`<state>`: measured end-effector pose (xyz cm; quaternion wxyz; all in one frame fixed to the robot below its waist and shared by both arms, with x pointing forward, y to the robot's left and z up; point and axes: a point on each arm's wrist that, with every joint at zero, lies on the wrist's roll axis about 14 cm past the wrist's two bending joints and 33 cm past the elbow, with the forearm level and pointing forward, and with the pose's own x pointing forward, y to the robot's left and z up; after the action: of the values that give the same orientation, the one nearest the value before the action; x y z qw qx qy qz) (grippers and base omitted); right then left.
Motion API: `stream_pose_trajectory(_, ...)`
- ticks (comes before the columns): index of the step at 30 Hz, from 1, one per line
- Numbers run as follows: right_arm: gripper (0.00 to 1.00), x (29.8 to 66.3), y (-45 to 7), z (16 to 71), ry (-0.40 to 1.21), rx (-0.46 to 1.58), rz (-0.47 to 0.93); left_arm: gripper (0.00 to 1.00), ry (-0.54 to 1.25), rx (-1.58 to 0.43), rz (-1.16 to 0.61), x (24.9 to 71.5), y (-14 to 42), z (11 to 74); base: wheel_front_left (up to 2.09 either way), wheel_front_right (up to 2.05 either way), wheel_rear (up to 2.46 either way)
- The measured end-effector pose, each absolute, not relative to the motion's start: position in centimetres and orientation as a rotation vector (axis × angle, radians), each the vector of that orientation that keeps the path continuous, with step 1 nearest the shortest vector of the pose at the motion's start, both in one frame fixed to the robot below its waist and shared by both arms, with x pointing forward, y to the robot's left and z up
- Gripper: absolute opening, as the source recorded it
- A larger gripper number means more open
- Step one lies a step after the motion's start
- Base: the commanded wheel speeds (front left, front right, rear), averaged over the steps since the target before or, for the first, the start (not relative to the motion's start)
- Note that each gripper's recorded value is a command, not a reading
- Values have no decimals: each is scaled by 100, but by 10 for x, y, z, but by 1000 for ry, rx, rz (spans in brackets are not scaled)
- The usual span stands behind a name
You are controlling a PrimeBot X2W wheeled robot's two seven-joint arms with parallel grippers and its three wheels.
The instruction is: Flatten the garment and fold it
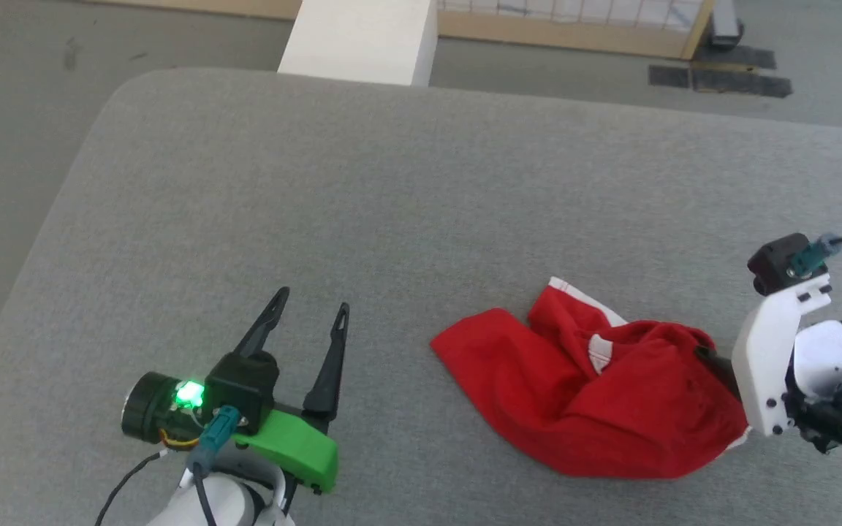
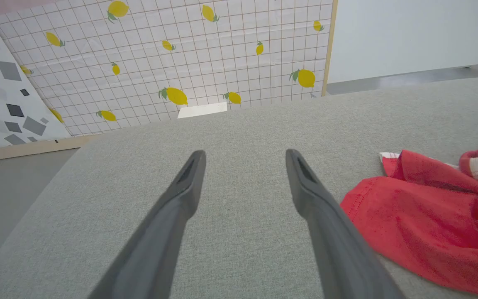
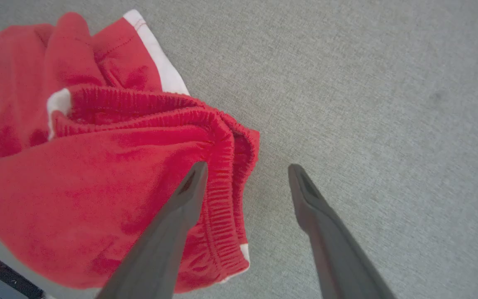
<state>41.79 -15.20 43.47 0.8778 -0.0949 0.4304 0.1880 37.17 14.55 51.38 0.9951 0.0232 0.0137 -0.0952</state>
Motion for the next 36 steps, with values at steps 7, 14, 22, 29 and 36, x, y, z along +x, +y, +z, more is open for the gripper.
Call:
stream_pose_trajectory(7, 100, 425, -139, 397, 1064, -285, 465, 100, 38, 62, -147, 375, 157, 506, 0, 0, 0)
stream_pose_trajectory(14, 88, 430, -124, 371, 1118, -334, 528, 100, 68, 75, -100, 374, 172, 496, 0, 0, 0)
stream_pose_trajectory(22, 0, 440, -114, 378, 1022, -266, 540, 100, 85, 80, -95, 371, 173, 490, 0, 0, 0)
stream_pose_trajectory(29, 0, 467, -148, 425, 807, -79, 393, 100, 63, 68, -149, 374, 157, 498, 0, 0, 0)
stream_pose_trajectory(36, 0, 479, -219, 474, 584, 37, 153, 100, 29, 50, -203, 379, 138, 508, 0, 0, 0)
